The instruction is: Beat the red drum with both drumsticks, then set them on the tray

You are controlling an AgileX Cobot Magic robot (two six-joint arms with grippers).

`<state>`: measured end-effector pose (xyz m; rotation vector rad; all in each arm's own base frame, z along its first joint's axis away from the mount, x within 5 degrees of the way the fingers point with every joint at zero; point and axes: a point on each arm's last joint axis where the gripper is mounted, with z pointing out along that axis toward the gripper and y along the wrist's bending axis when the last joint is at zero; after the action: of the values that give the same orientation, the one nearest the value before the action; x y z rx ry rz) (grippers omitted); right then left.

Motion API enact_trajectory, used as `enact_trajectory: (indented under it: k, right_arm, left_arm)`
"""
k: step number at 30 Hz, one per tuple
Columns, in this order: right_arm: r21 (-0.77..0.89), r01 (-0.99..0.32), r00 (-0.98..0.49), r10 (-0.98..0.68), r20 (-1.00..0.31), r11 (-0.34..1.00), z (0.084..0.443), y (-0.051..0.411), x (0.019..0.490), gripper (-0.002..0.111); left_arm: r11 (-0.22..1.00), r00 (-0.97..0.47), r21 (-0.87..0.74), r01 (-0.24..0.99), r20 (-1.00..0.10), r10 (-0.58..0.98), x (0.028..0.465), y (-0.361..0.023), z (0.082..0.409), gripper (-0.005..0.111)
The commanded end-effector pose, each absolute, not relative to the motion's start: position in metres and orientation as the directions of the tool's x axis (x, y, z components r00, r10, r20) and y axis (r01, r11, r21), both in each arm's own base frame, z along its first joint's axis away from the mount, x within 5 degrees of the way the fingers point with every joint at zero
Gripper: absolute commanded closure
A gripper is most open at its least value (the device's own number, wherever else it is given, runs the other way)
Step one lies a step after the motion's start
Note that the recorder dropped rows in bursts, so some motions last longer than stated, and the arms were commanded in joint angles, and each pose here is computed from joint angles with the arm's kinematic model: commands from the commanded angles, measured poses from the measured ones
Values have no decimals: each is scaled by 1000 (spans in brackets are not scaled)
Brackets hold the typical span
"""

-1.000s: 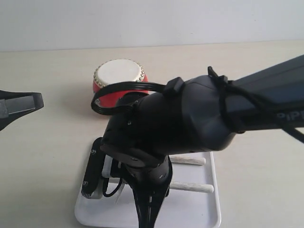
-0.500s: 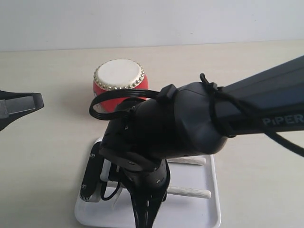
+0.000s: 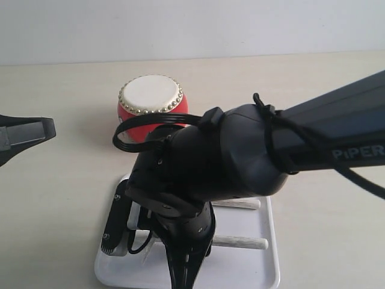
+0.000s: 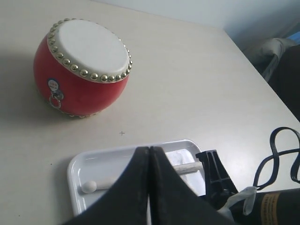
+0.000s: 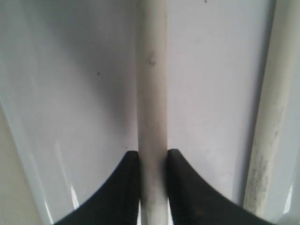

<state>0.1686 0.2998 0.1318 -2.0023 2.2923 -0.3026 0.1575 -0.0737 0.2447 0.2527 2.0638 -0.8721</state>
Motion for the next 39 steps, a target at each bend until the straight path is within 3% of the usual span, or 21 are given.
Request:
enact_trajectory:
  k: [1, 5, 10, 15, 18, 21, 22, 26, 30, 33, 39]
  right_arm:
    - [-203, -970, -147, -987, 66, 130, 132, 300, 169, 86]
    - [-201, -971, -149, -987, 66, 133, 132, 300, 168, 83]
    - [-201, -970, -151, -986, 65, 135, 132, 300, 168, 69]
    - [-216, -961, -189, -981, 51, 174, 135, 300, 169, 69]
    - [-293, -910, -313, -950, 25, 292, 155, 292, 173, 82]
    - [-350, -832, -404, -902, -152, 431, 199, 278, 171, 105]
    - [-352, -805, -418, -877, -236, 478, 215, 271, 169, 108]
    - [-342, -697, -423, -746, -514, 630, 267, 230, 156, 108]
    - [-275, -610, -372, -575, -729, 743, 294, 187, 140, 108]
    - [-213, -591, -301, -458, -836, 778, 295, 160, 127, 108]
    - [-185, -630, -252, -424, -870, 754, 265, 134, 110, 108]
  left_arm:
    - [732, -602, -492, 471, -786, -141, 158, -73, 248, 107]
    - [732, -602, -492, 471, -786, -141, 158, -73, 248, 107]
    - [732, -602, -492, 471, -786, -141, 158, -73, 248, 107]
    - [737, -598, -483, 473, -790, -134, 158, -73, 248, 107]
    - [772, -580, -449, 451, -804, -129, 160, -69, 248, 107]
    - [785, -554, -414, 461, -825, -110, 159, -68, 254, 107]
    - [786, -541, -402, 470, -835, -103, 158, -68, 256, 107]
    - [786, -507, -384, 485, -856, -105, 154, -67, 263, 107]
    - [827, -439, -341, 447, -889, -129, 147, -60, 270, 107]
    - [879, -349, -273, 392, -928, -132, 139, -50, 276, 107]
    - [883, -256, -233, 407, -957, -135, 118, -46, 281, 107]
